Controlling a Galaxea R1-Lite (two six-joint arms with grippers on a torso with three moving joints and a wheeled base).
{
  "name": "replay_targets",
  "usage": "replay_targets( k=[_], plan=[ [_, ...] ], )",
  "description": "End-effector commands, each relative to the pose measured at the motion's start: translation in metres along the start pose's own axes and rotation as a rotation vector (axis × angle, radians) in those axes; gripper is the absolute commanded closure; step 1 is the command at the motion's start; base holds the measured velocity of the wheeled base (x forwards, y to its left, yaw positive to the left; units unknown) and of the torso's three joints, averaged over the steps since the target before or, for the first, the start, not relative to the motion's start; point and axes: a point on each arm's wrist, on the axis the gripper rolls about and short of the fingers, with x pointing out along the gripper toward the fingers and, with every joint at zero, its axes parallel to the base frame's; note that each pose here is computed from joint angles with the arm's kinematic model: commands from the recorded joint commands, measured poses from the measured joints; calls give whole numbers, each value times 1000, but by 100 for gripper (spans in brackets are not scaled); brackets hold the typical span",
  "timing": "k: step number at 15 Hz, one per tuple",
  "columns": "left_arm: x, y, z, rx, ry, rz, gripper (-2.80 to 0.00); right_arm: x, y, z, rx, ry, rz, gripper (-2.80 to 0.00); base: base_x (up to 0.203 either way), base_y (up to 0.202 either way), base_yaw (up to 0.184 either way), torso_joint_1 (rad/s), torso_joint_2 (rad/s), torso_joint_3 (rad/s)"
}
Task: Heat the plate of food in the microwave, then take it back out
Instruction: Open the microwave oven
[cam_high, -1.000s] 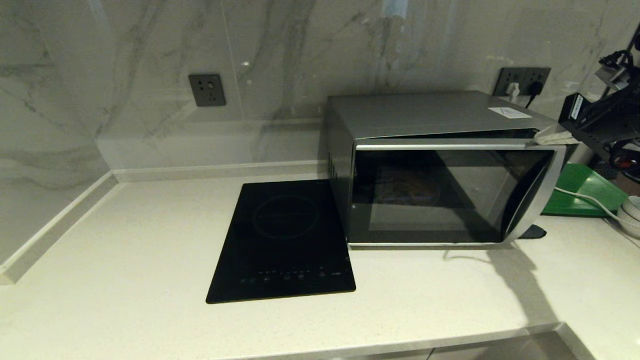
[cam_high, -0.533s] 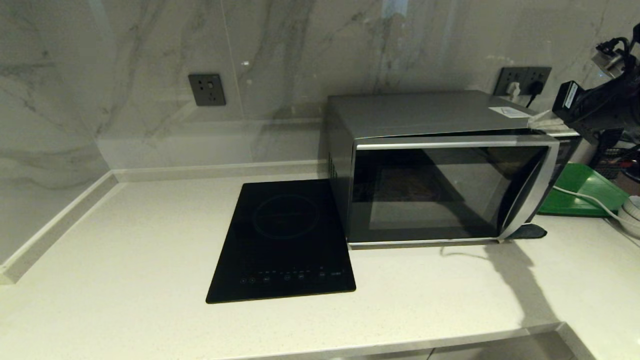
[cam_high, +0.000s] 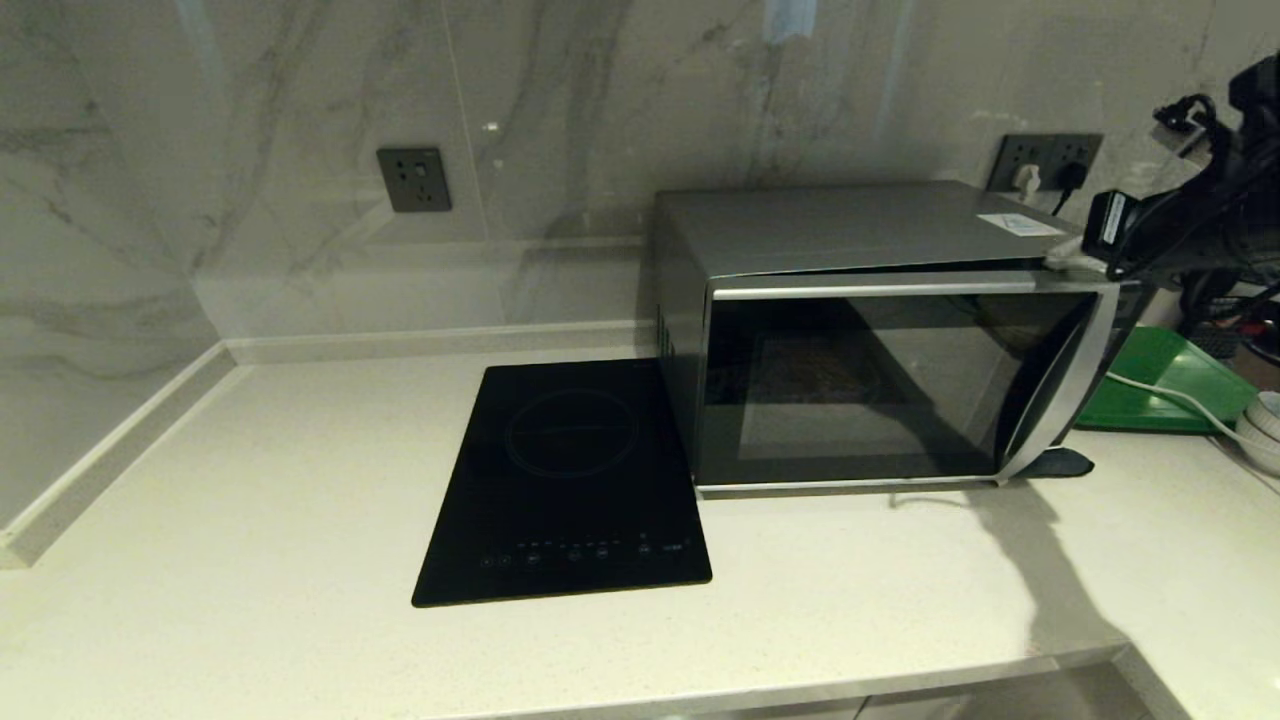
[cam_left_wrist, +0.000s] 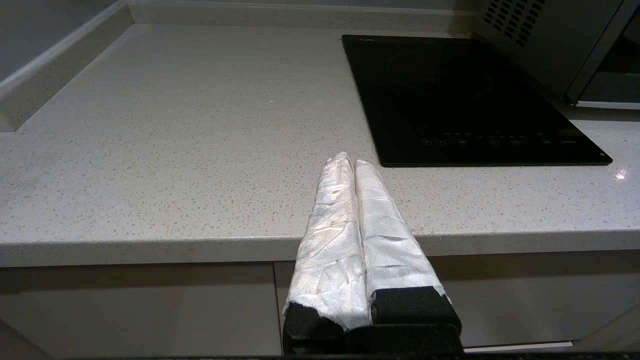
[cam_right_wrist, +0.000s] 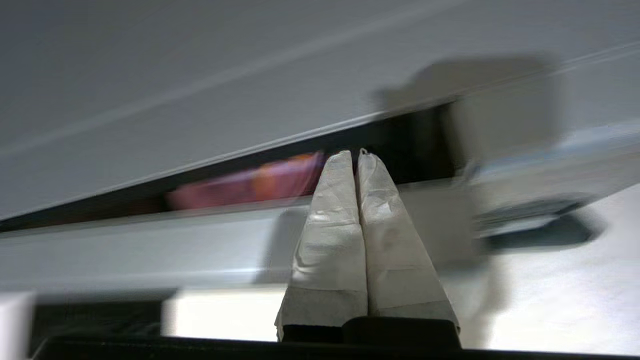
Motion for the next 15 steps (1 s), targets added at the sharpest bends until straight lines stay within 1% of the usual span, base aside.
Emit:
replay_targets(
  k=[1,4,9,12,15],
  plan=[
    [0,0,0,0,0,1,0,16,-8,-6,-39,27,-56,0,0,0,0,0,0,0],
    [0,0,0,0,0,1,0,19,-10,-7,-40,33,-62,0,0,0,0,0,0,0],
    [0,0,0,0,0,1,0,4,-5,-3,-45,7,-56,0,0,0,0,0,0,0],
    [0,0,0,0,0,1,0,-11,-1,-5,-42,23,-55,0,0,0,0,0,0,0],
    [0,0,0,0,0,1,0,-29,3,-13,-31,70,-37,0,0,0,0,0,0,0]
  ],
)
